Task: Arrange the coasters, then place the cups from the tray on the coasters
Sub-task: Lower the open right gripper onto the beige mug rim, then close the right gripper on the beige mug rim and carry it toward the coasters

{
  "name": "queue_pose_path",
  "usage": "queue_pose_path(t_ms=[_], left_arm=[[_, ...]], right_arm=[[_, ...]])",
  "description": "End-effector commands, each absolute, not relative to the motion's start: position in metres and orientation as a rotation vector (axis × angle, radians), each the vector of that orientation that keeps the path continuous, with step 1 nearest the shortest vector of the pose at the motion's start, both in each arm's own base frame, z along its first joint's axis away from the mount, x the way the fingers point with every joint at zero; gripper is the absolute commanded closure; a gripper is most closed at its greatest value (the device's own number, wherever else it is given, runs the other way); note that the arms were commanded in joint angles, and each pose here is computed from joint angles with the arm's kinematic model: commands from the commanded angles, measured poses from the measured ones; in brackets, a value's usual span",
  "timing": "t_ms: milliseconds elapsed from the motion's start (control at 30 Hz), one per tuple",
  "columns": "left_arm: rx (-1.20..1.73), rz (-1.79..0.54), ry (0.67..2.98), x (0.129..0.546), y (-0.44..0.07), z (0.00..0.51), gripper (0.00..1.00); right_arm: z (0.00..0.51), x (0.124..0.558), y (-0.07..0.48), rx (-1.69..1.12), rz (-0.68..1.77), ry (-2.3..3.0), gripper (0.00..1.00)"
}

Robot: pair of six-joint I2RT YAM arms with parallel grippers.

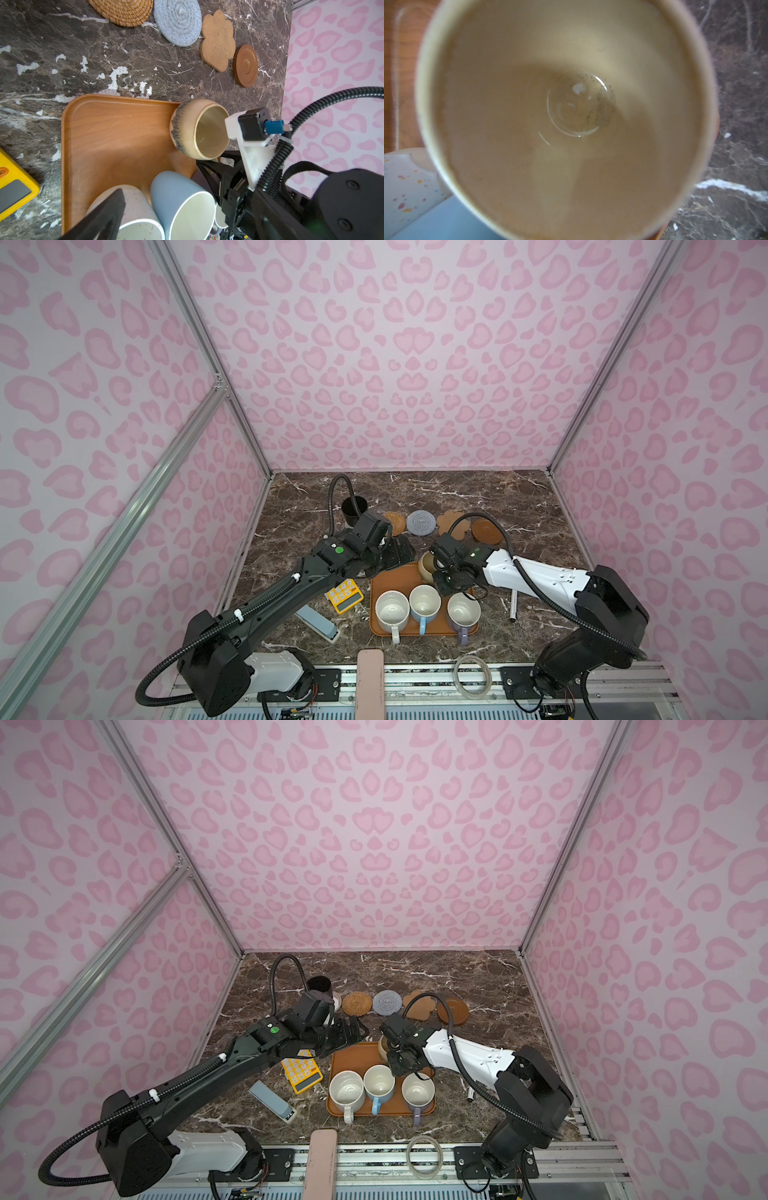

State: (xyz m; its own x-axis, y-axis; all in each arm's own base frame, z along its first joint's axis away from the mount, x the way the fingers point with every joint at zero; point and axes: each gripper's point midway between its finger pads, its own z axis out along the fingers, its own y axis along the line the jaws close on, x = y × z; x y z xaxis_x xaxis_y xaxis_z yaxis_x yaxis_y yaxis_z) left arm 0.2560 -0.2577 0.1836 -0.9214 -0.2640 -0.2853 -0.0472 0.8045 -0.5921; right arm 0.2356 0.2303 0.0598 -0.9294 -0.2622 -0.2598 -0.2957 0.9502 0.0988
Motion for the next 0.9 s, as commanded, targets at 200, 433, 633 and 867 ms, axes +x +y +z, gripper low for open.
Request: queue_pose_path(t_ms=[200, 433, 633, 867], left_arm=[[-0.25, -0.862, 2.605, 0.261, -0.259, 0.187, 0.03], [-0.269, -0.871, 2.556, 0.266, -0.258, 0.195, 0.03], [-0.288, -0.861, 2.527, 0.273, -0.257, 0.201, 0.03], [-0.306, -0.846, 2.49, 0.28, -0.254, 0.215, 0.03]], right_arm=[[0.067, 0.254, 0.236, -0.41, 0.192, 2.779, 0.93], [0.089, 0.259, 0.237, -0.388, 0.234, 2.702, 1.0], [0.104, 0.26, 0.241, -0.391, 0.267, 2.677, 1.0], [0.128, 0.27, 0.251, -0.404, 0.292, 2.642, 1.0]])
